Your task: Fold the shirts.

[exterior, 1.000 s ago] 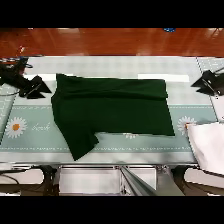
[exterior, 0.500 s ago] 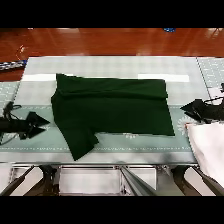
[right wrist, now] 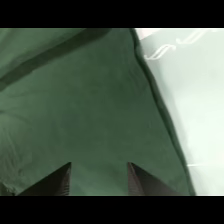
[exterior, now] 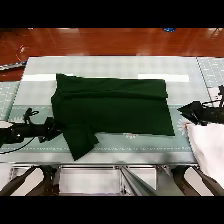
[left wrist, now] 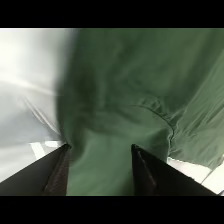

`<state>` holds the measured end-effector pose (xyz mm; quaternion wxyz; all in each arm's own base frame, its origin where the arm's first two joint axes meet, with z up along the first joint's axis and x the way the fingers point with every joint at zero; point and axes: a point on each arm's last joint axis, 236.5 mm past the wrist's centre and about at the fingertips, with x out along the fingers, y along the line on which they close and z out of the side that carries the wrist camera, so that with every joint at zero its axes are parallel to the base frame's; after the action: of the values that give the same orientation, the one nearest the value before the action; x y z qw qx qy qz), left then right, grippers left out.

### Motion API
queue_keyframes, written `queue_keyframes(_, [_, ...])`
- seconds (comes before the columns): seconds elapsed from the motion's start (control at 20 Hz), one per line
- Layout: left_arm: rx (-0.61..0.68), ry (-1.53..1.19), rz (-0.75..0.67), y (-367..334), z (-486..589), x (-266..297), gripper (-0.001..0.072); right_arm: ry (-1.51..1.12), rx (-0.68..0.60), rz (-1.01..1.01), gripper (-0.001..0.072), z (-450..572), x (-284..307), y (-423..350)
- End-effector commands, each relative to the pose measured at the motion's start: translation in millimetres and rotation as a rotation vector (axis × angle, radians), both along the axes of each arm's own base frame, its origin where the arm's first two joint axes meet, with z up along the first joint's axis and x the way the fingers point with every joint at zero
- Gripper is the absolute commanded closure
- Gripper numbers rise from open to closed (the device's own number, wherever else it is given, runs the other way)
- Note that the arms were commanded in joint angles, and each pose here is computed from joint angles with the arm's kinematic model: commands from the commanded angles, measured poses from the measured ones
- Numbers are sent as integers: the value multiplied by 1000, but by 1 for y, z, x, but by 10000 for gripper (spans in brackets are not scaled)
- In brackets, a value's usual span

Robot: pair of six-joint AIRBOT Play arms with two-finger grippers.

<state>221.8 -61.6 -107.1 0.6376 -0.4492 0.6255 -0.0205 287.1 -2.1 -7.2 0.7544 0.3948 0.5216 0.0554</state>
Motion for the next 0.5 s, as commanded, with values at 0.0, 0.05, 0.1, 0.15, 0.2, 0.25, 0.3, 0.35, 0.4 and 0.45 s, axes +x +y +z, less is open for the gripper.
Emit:
queue_keyframes(0.0, [62,8,-81,-14,-23,-2,351,2,2,-20,303,1,0,-5])
queue_keyframes(0.05, [57,20,-99,-18,-25,-4,689,12,5,-34,303,1,-4,-11])
queue_keyframes(0.1, [51,23,-113,-19,-25,-4,690,44,-7,-40,303,-4,-13,-19])
queue_keyframes(0.15, [45,22,-121,-20,-24,-4,690,136,-48,-41,303,-17,-34,-31])
queue_keyframes(0.2, [44,16,-127,-19,-22,-3,690,267,-94,-50,303,-32,-61,-42])
queue_keyframes(0.25, [44,14,-127,-19,-22,-2,690,384,-123,-57,303,-46,-87,-47])
queue_keyframes(0.3, [44,14,-127,-19,-22,-2,690,445,-113,-57,303,-55,-102,-42])
queue_keyframes(0.35, [45,13,-127,-19,-22,-2,690,453,-74,-58,303,-60,-105,-32])
queue_keyframes(0.4, [44,14,-127,-19,-22,-2,690,446,-45,-63,303,-64,-104,-25])
queue_keyframes(0.45, [44,14,-127,-19,-22,-2,690,435,-18,-71,303,-68,-103,-18])
